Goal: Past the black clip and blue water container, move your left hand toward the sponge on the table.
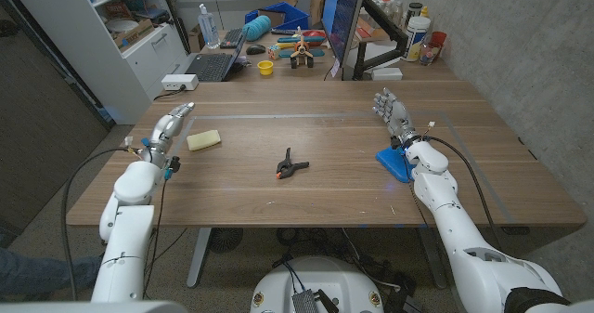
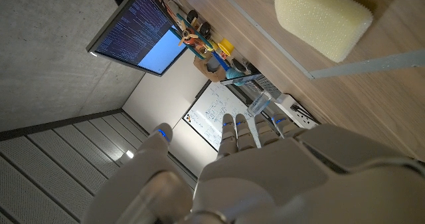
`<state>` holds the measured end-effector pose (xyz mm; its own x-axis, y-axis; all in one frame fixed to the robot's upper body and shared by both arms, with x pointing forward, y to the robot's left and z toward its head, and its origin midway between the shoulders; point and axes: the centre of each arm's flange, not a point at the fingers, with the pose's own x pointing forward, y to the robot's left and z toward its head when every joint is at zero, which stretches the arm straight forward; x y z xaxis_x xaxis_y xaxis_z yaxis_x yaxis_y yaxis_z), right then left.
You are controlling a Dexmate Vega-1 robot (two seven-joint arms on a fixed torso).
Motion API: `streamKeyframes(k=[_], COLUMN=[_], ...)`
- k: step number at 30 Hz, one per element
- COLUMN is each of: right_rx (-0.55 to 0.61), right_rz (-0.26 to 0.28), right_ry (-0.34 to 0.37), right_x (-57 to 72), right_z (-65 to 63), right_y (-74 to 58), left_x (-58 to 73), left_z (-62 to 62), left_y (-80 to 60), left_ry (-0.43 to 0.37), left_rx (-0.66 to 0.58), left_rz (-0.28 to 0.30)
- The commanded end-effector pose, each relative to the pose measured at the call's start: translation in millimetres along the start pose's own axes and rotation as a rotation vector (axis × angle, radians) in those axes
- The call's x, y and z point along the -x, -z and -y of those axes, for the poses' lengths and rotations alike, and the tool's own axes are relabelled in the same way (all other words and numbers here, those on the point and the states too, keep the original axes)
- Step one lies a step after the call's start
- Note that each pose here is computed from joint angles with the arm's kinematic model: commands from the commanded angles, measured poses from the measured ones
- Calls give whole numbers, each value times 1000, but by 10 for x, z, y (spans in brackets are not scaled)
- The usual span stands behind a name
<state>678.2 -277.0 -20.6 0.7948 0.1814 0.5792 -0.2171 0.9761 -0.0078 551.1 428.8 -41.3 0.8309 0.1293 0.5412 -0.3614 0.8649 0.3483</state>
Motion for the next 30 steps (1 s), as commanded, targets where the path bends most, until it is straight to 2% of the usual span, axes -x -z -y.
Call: streamKeyframes(k=[1,18,30], right_rx=[-2,-7,-6], right_rz=[0,-4,-3], right_ry=[5,9,12], right_x=[0,-15,-35], right_z=[20,36,25], right_y=[10,47,42], left_x=[-54,-108,-124], left_z=[-18,10,32], left_y=[-48,-114,-151], left_ry=[-24,-31,-50], left_rx=[-138,-268,-440], left_rz=[-16,-17,-23])
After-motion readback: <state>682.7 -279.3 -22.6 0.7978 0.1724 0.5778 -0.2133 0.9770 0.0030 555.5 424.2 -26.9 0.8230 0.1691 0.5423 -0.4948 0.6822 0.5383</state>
